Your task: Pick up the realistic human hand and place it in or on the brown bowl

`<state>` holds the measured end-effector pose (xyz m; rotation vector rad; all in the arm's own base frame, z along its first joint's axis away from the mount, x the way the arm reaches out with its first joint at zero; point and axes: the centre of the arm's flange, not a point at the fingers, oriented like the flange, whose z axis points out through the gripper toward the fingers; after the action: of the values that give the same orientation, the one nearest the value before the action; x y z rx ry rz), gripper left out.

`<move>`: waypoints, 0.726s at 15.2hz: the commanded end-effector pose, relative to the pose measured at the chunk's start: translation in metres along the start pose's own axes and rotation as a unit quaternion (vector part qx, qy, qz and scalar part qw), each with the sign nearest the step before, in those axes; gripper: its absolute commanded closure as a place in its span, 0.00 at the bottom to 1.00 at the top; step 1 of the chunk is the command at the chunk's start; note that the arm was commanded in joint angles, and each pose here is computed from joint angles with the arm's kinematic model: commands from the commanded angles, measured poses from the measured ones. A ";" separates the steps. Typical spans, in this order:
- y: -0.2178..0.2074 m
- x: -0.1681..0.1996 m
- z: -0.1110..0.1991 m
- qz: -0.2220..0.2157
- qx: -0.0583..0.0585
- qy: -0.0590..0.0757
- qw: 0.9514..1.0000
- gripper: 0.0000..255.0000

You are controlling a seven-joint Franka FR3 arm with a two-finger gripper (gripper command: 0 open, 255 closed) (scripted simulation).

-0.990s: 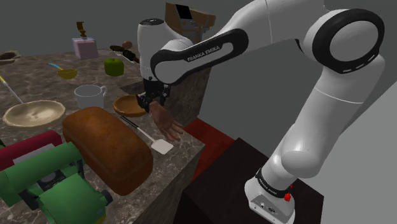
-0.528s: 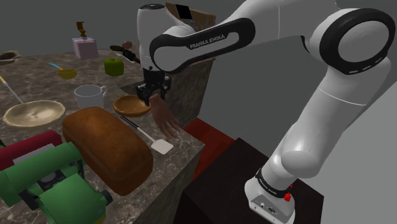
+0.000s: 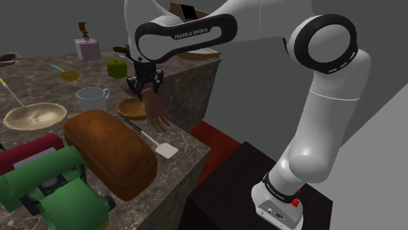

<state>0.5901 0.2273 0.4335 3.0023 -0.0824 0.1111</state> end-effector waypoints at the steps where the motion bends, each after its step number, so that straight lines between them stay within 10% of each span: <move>1: -0.006 0.025 0.001 0.000 0.000 0.000 1.000 1.00; 11: -0.034 0.137 0.019 0.000 0.000 0.000 1.000 1.00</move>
<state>0.7262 0.2545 0.4245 3.0016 -0.0815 0.1100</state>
